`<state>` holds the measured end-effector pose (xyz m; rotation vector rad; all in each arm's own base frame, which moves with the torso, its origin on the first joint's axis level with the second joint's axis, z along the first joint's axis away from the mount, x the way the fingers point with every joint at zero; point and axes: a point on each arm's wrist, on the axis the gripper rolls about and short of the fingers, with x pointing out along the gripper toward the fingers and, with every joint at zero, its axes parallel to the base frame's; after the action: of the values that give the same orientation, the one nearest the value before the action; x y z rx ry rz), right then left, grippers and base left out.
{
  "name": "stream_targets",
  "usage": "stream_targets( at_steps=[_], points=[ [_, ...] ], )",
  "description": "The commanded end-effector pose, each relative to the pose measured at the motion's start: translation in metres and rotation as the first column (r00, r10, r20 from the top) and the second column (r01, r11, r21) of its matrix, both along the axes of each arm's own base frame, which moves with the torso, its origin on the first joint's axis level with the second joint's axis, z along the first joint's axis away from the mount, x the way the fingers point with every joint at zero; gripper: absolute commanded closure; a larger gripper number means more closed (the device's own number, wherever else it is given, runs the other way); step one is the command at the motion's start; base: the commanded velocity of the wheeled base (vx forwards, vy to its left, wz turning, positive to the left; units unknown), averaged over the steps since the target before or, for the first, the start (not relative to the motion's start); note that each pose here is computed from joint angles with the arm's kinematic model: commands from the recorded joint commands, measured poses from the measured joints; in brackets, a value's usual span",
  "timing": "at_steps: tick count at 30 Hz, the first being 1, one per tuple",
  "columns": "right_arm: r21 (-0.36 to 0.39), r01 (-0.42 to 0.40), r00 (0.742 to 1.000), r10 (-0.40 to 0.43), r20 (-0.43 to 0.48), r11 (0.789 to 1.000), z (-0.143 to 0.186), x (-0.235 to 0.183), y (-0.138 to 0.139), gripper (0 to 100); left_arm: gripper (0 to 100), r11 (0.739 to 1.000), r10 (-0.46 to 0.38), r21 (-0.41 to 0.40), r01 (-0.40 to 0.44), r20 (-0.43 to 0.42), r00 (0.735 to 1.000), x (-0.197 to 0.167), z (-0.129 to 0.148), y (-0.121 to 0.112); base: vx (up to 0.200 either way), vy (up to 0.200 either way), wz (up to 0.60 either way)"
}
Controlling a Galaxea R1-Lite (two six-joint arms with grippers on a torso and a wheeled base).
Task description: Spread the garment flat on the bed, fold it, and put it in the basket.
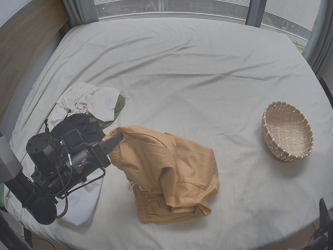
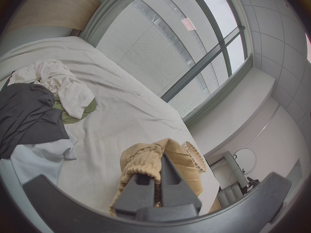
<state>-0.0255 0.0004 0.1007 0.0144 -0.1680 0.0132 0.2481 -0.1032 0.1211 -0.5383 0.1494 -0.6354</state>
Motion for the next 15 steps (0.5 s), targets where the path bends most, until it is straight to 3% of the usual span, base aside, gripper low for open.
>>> stream_targets(
  at_steps=[1, 6, 9, 12, 15],
  points=[
    [0.009, -0.017, 0.999, 0.017, -0.049, 1.000, 0.011, 0.002, 0.000, 0, 100, 1.000, -0.002, -0.004, 0.002, 0.018, 1.000, 0.002, 0.003, -0.002, 0.000, 0.000, 0.00],
    [0.112, -0.155, 0.975, 0.170, -0.145, 0.982, 0.025, 0.012, 0.002, 0, 100, 1.000, -0.003, 0.000, 0.003, 0.012, 1.000, 0.001, 0.002, -0.002, 0.000, 0.000, 0.00],
    [0.260, -0.259, 0.933, 0.310, -0.182, 0.930, 0.051, 0.025, 0.005, 0, 100, 1.000, 0.003, -0.001, -0.003, 0.015, 1.000, 0.003, 0.002, -0.001, 0.000, 0.000, 0.00],
    [0.388, -0.287, 0.896, 0.388, -0.213, 0.876, 0.074, 0.042, 0.007, 0, 100, 1.000, 0.001, -0.003, -0.001, 0.017, 1.000, 0.003, 0.003, -0.001, 0.000, 0.000, 0.00],
    [0.425, -0.301, 0.863, 0.434, -0.259, 0.853, 0.086, 0.066, 0.009, 0, 100, 1.000, -0.002, -0.001, 0.002, 0.018, 1.000, 0.003, 0.003, -0.002, 0.000, 0.000, 0.00]
  ],
)
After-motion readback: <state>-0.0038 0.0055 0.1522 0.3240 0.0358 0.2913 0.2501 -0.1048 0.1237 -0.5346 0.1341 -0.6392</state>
